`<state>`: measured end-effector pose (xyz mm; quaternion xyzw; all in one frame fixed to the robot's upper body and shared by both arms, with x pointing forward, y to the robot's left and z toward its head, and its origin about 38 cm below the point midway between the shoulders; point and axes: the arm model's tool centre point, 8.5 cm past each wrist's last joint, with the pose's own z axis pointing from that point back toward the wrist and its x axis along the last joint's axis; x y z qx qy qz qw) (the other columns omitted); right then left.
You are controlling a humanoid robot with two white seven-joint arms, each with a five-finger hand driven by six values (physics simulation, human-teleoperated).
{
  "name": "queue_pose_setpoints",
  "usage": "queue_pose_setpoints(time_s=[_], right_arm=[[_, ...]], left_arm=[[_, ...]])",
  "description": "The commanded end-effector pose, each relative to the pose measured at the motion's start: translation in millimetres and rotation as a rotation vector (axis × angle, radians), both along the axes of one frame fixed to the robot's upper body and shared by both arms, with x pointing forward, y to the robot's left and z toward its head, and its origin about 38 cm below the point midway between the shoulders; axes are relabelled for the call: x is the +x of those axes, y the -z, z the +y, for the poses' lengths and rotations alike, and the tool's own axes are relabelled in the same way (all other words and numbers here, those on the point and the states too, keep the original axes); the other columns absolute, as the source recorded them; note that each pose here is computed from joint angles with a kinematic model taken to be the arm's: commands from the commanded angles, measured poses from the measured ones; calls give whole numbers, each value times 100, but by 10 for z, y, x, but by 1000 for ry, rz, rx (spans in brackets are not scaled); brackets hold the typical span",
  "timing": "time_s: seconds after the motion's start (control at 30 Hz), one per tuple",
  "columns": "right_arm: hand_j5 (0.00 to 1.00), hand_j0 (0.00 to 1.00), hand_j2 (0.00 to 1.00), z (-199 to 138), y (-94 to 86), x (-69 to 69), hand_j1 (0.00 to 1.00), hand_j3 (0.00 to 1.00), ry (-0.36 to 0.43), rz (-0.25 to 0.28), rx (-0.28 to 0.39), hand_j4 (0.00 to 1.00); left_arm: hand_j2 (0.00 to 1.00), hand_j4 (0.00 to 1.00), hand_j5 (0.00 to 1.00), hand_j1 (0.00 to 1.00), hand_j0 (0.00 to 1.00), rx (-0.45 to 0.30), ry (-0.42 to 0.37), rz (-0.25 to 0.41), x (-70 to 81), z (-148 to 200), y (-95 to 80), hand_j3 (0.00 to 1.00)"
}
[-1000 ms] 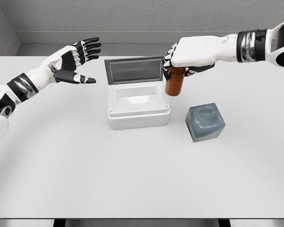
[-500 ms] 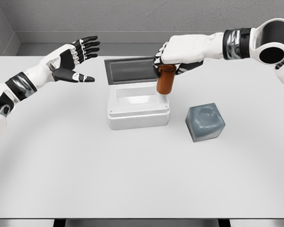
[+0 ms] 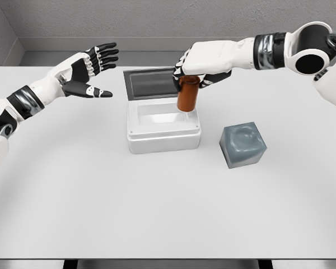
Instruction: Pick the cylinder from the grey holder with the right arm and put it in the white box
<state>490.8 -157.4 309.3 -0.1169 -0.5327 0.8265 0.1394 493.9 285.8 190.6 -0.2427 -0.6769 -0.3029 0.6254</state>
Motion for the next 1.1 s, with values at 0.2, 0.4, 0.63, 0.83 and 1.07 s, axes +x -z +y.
queue_pose_setpoints(time_s=[0.2, 0.4, 0.63, 0.83, 1.07], right_arm=[[77, 77, 77, 26, 2, 13, 77, 77, 3, -13, -11, 77], [85, 85, 85, 25, 0, 11, 85, 85, 3, -16, -11, 85], [86, 86, 86, 3, -103, -102, 86, 86, -25, -50, -14, 86], [88, 88, 88, -307, -337, -405, 88, 88, -45, -126, -43, 88], [99, 99, 99, -1353, -458, -598, 99, 99, 150, -79, -34, 99]], left_arm=[[100, 100, 100, 100, 100, -7, 0, 1, 1, -1, -7, 100], [100, 100, 100, 100, 100, -7, 1, 1, 0, -4, -3, 100], [100, 100, 100, 100, 100, -7, 1, 1, 0, -4, -3, 100], [100, 100, 100, 100, 100, -14, 9, 1, 6, -64, 4, 100], [100, 100, 100, 100, 100, -17, 27, 6, 12, -165, 30, 100]])
